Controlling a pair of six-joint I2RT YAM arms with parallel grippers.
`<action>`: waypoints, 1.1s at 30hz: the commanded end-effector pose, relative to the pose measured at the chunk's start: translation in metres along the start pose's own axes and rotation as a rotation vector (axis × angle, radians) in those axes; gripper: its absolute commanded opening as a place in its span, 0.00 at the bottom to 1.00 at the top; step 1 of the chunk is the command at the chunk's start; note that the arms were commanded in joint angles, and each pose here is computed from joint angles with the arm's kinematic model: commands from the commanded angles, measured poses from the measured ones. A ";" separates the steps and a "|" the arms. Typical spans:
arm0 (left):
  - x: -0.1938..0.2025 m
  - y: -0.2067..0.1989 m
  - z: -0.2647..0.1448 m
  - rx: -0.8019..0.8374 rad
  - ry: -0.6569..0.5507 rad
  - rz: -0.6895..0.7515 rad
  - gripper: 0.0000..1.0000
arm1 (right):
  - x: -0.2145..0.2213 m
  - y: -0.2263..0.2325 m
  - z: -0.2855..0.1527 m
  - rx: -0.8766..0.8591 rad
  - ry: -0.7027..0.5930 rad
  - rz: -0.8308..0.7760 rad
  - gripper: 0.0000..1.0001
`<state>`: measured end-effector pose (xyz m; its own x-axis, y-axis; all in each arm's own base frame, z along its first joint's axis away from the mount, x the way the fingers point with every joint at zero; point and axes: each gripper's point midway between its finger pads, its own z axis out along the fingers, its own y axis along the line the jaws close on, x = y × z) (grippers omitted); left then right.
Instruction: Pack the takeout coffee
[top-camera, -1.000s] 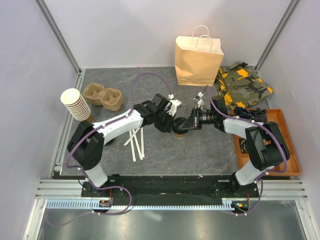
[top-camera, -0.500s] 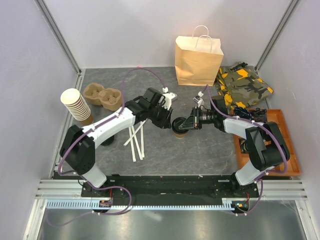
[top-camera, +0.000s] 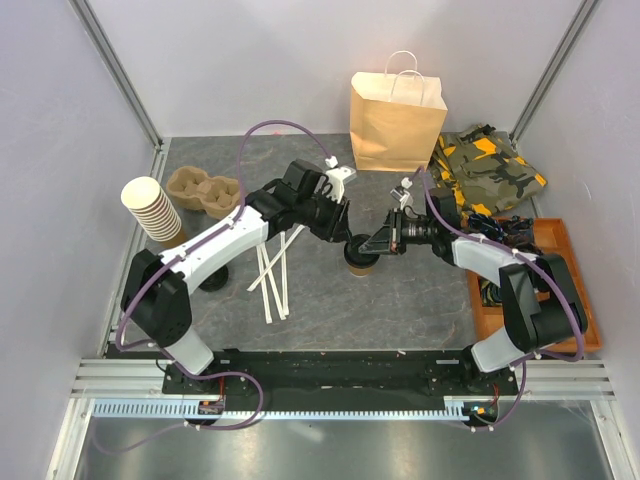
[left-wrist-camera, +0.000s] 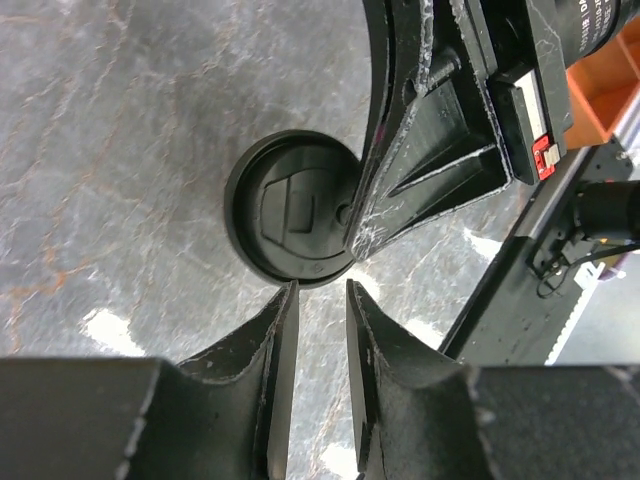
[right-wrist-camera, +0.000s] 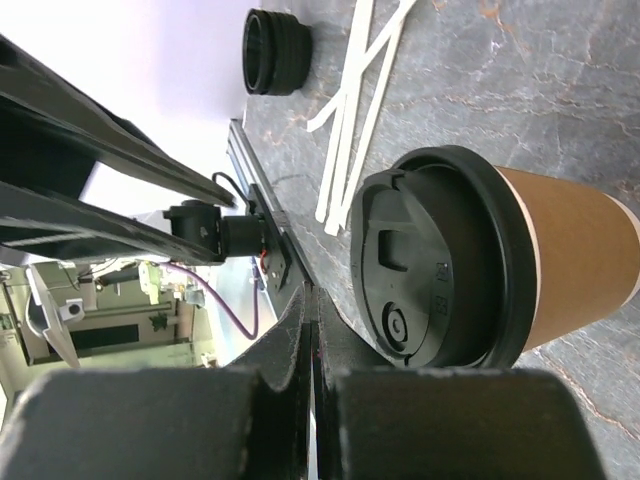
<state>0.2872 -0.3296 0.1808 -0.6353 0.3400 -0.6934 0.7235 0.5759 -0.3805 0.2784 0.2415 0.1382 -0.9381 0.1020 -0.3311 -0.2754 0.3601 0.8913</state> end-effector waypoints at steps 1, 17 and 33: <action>-0.020 -0.020 0.005 0.091 -0.049 -0.020 0.33 | -0.019 0.023 -0.007 -0.055 -0.039 -0.050 0.00; -0.006 -0.045 0.012 0.548 -0.079 -0.454 0.28 | -0.035 0.022 -0.032 -0.022 -0.100 -0.056 0.00; 0.006 -0.014 0.053 0.450 -0.047 -0.589 0.22 | -0.051 0.002 -0.057 0.256 -0.167 -0.157 0.05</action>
<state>0.2793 -0.3702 0.1500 -0.9450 0.0484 -0.3234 0.3238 0.2764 -0.9048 0.3017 0.1976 0.1567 -0.8980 0.1905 -0.3965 -0.2601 0.4970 0.8278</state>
